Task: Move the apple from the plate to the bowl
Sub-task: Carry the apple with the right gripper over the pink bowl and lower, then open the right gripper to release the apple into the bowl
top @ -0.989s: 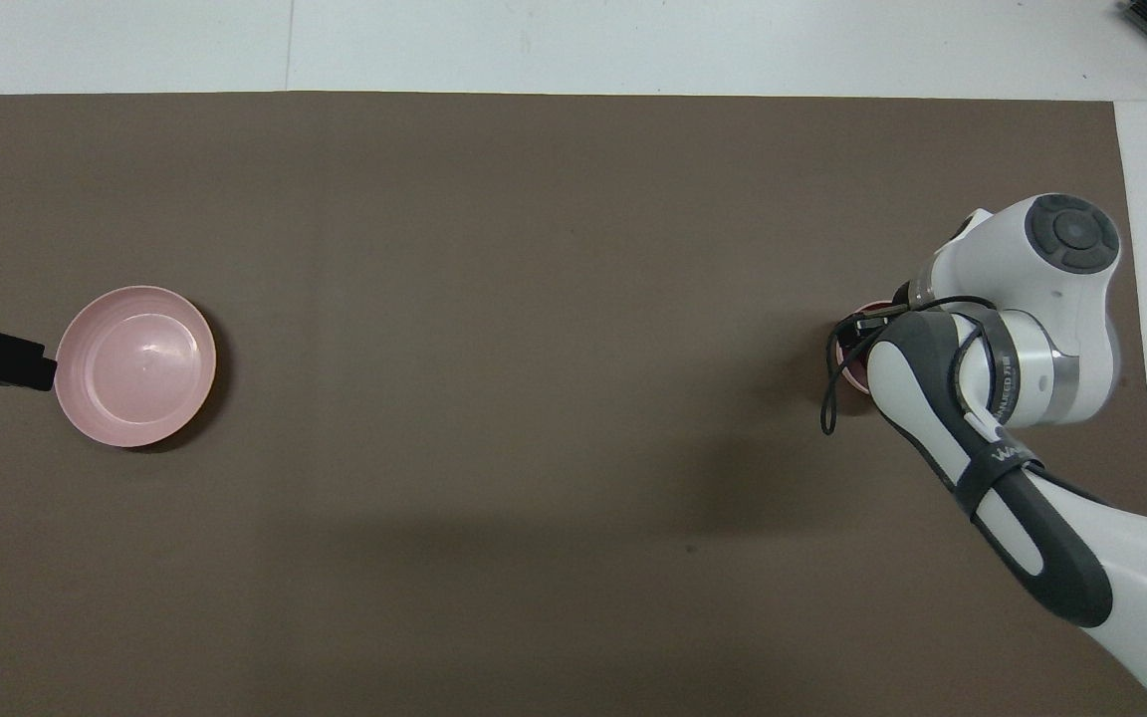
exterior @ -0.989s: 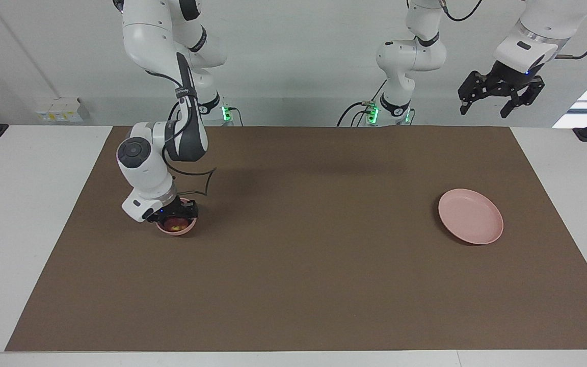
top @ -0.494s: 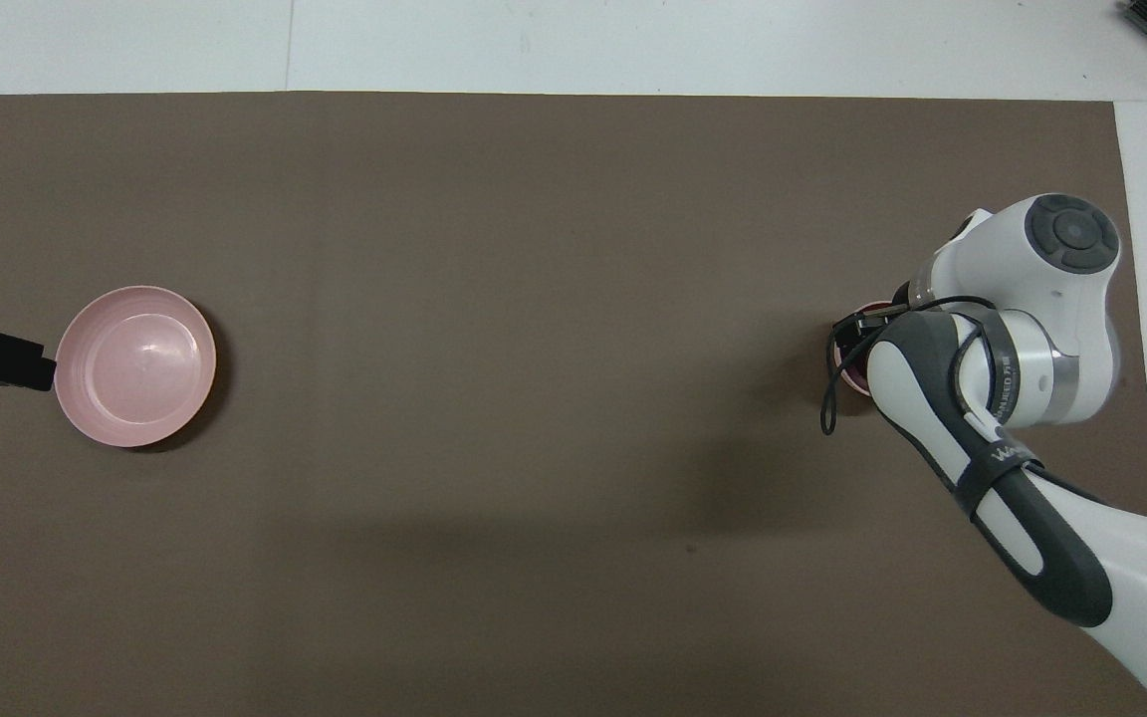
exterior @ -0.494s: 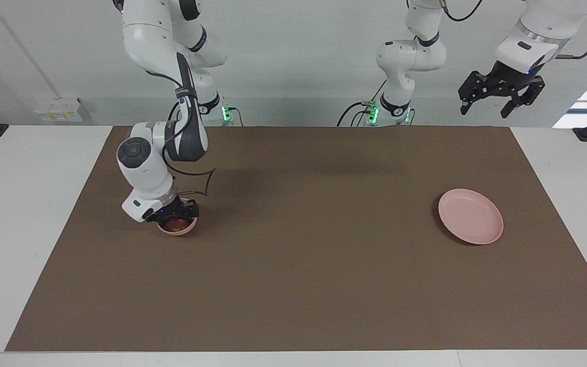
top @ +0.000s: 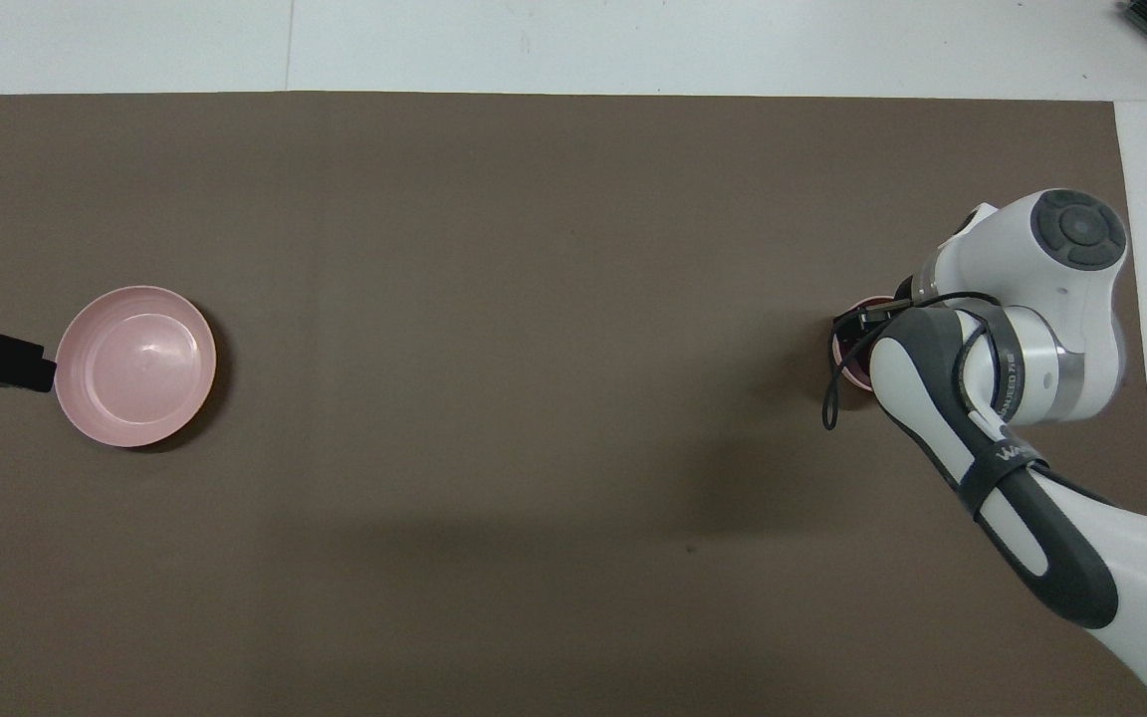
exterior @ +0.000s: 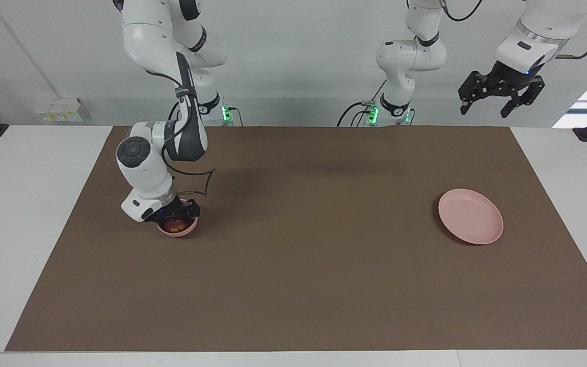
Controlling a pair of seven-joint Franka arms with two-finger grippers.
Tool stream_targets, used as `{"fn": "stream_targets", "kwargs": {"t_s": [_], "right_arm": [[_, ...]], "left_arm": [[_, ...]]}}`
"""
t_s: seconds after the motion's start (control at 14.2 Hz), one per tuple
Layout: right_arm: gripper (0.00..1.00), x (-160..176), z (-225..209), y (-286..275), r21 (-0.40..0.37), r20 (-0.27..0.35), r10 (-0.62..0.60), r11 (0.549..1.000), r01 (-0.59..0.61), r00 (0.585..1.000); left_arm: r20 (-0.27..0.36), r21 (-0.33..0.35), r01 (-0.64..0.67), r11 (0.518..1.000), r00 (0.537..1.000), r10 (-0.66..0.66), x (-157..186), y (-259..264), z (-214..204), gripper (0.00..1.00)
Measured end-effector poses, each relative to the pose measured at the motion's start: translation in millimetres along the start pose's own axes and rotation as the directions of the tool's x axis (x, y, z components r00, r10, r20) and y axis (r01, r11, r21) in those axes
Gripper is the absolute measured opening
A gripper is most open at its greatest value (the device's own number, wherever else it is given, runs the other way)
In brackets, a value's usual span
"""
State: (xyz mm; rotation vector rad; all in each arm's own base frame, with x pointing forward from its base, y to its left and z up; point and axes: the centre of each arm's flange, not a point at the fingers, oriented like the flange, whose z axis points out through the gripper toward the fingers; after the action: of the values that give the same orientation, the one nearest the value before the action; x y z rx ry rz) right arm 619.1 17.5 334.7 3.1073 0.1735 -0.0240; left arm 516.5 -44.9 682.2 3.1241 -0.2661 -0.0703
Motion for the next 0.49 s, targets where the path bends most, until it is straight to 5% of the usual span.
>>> {"fn": "stream_targets", "kwargs": {"t_s": [0.49], "right_arm": [[1.00,-16.4,-132.2,-0.3,0.005,-0.040,0.076,0.997,-0.076,0.996]], "left_arm": [[0.001,0.000,0.003,1.000,1.000,-0.003,-0.2,-1.2,0.1,1.00]]}}
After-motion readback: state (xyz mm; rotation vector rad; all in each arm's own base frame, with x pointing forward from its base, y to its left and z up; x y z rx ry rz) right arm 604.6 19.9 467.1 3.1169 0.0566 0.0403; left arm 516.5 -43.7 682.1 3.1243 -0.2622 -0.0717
